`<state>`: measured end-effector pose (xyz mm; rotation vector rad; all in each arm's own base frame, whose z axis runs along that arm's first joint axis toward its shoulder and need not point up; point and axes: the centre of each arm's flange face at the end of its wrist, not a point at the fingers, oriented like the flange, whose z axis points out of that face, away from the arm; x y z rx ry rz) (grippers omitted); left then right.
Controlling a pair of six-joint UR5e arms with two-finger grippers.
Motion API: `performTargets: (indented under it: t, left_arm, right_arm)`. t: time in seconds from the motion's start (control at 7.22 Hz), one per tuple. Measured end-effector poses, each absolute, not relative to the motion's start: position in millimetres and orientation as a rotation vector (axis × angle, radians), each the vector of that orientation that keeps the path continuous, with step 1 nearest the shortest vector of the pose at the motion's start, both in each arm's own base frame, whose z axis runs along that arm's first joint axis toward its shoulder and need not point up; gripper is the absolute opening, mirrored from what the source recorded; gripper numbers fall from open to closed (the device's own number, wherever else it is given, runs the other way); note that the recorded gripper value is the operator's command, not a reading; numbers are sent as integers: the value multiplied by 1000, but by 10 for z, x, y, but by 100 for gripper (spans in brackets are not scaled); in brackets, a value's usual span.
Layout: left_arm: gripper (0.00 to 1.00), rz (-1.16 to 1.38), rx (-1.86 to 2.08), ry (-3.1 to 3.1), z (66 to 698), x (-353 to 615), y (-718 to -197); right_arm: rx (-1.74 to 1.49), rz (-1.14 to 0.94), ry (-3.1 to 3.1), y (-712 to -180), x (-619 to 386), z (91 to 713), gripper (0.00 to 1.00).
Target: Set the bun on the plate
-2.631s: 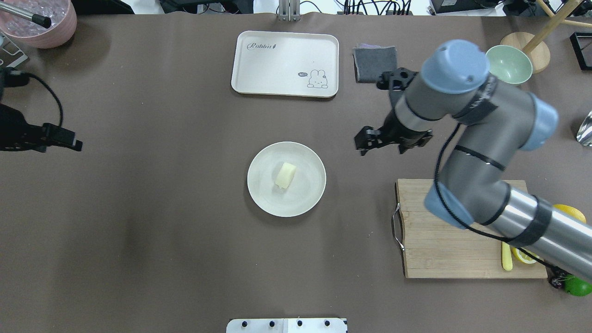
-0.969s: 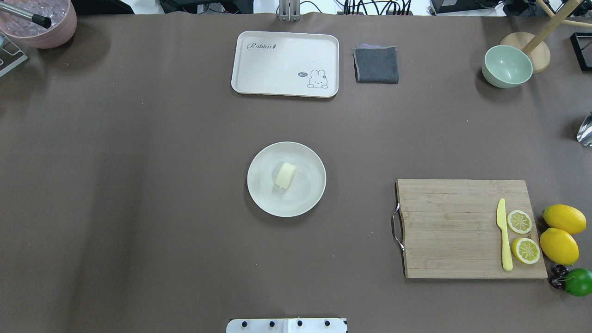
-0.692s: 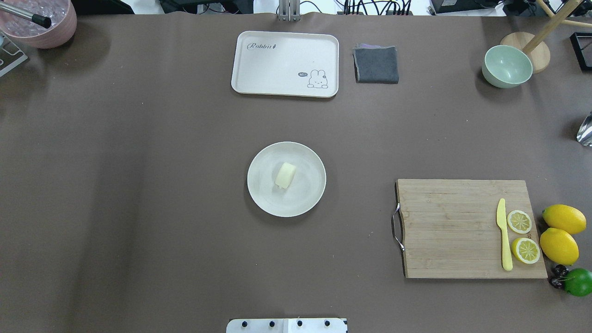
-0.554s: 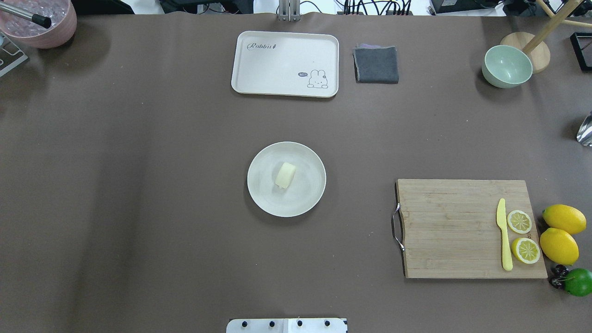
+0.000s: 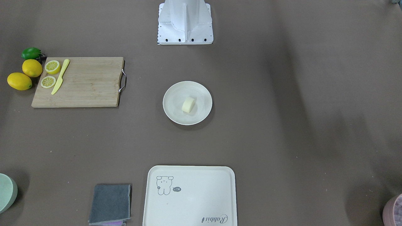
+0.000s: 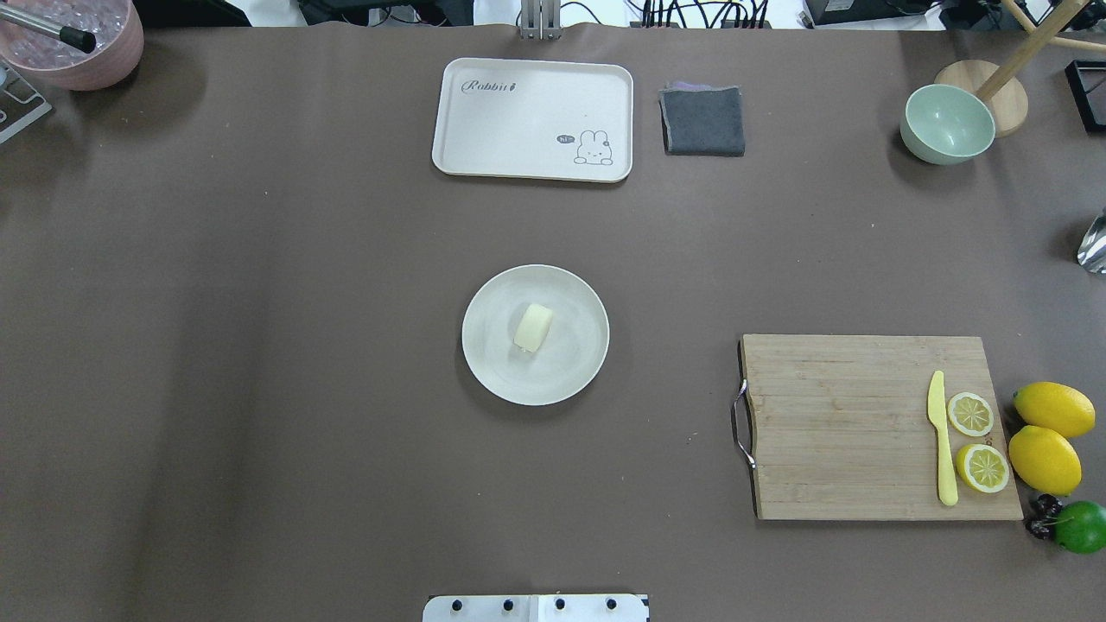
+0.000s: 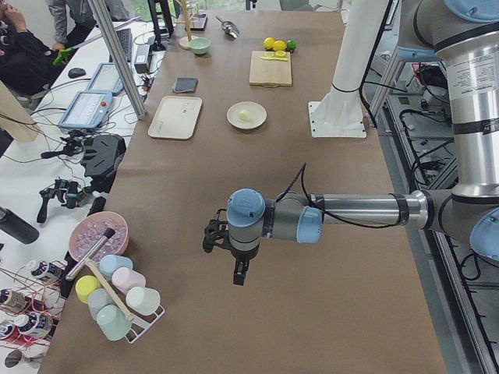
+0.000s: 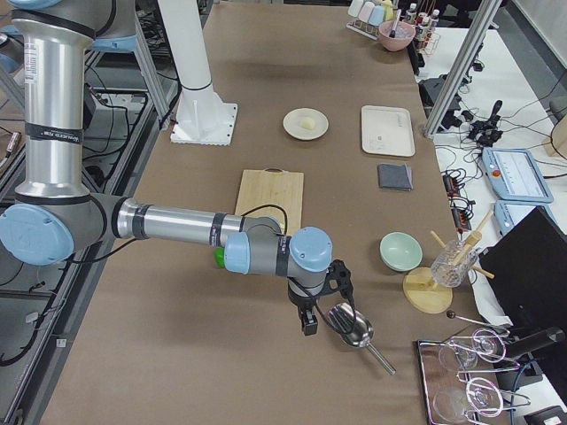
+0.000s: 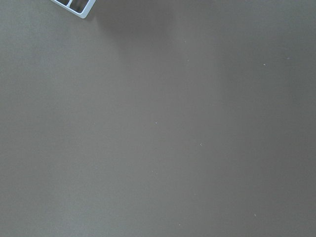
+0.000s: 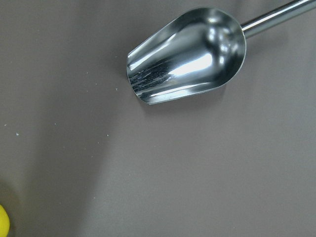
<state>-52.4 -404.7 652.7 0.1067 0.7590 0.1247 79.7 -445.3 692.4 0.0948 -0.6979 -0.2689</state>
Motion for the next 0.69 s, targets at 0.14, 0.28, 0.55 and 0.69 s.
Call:
performTargets:
  t: [0.14, 0.28, 0.55, 0.69]
  left_arm:
    - [98, 125, 105, 759, 6543, -524, -4044]
    - [98, 126, 103, 759, 6553, -524, -4043]
    - [98, 123, 102, 759, 6552, -524, -4043]
    - [98, 121, 102, 759, 6553, -524, -4043]
  right_arm:
    - [93, -269, -698, -4444, 794, 6933, 100]
    - [93, -270, -699, -4439, 791, 6937, 100]
    - [93, -270, -700, -4436, 789, 6939, 100]
    - [92, -270, -702, -4432, 788, 6943, 100]
